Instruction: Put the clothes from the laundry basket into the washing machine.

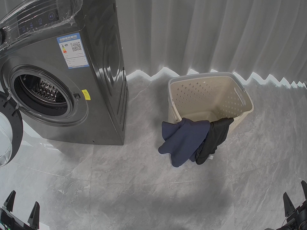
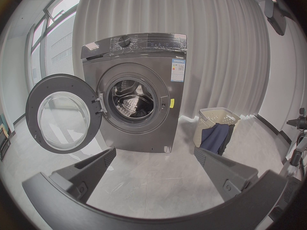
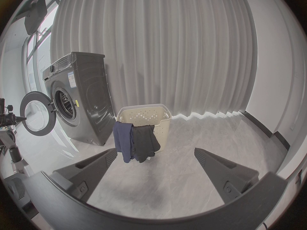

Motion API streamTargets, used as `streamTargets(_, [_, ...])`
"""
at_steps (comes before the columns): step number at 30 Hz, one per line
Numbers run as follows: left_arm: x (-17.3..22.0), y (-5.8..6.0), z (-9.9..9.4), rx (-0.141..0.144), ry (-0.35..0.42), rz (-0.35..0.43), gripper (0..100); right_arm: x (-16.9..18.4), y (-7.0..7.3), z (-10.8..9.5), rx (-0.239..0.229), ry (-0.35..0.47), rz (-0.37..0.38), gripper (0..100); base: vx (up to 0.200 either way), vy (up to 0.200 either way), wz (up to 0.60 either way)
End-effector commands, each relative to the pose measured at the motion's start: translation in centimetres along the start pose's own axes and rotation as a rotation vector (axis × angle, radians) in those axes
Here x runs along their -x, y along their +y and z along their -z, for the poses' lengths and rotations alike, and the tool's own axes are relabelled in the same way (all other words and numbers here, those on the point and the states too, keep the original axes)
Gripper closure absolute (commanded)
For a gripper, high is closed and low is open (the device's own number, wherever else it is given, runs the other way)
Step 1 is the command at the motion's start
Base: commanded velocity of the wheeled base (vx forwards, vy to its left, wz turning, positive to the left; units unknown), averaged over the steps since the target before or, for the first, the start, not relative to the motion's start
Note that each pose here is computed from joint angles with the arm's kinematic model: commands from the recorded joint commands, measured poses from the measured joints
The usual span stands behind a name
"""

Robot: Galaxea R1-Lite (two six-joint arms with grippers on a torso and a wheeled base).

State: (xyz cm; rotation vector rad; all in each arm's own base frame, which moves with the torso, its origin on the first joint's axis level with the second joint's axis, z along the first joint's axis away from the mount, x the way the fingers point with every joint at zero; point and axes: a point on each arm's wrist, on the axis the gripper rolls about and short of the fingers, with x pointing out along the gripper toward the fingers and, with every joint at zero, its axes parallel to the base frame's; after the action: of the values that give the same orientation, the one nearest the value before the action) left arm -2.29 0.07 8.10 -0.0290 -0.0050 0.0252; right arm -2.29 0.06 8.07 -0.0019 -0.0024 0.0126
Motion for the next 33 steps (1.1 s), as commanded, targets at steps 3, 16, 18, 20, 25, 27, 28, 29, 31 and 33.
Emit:
streamTargets(3, [-0.05,0.02,0.51,0.003,0.008,-0.003,0,-0.05,0.00,0.51,0.001,0.007,0.000,0,0.200,0.000,0.00])
streamTargets(16, [-0.07,0.02,0.51,0.005,0.009,-0.003,0,-0.05,0.00,0.51,-0.001,0.007,0.000,0,0.000,-0.108,0.00])
streamTargets(18, [-0.05,0.02,0.51,0.005,0.008,-0.003,0,-0.05,0.00,0.51,-0.001,0.007,0.000,0,0.000,-0.200,0.00])
streamTargets(20, [-0.05,0.02,0.51,0.005,0.008,-0.003,0,-0.05,0.00,0.51,-0.001,0.007,0.000,0,0.000,-0.200,0.00])
streamTargets(25, [-0.05,0.02,0.51,0.005,0.008,-0.003,0,-0.05,0.00,0.51,-0.001,0.007,0.000,0,0.000,-0.200,0.00])
streamTargets(27, [-0.05,0.02,0.51,0.005,0.008,-0.004,0,-0.05,0.00,0.51,-0.001,0.007,0.000,0,0.000,-0.200,0.00])
streamTargets(28, [-0.05,0.02,0.51,0.005,0.008,-0.003,0,-0.05,0.00,0.51,-0.001,0.007,0.000,0,0.000,0.000,0.00])
streamTargets(29, [-0.05,0.02,0.51,0.005,0.008,-0.004,0,-0.05,0.00,0.51,0.001,0.007,0.000,0,0.000,0.000,0.00])
streamTargets(31, [-0.05,0.02,0.51,0.005,0.008,-0.003,0,-0.05,0.00,0.53,0.001,0.008,0.000,0,0.000,0.000,0.00])
streamTargets(33, [-0.07,0.02,0.51,0.005,0.009,-0.003,0,-0.05,0.00,0.53,0.001,0.008,0.000,0,0.000,0.000,0.00])
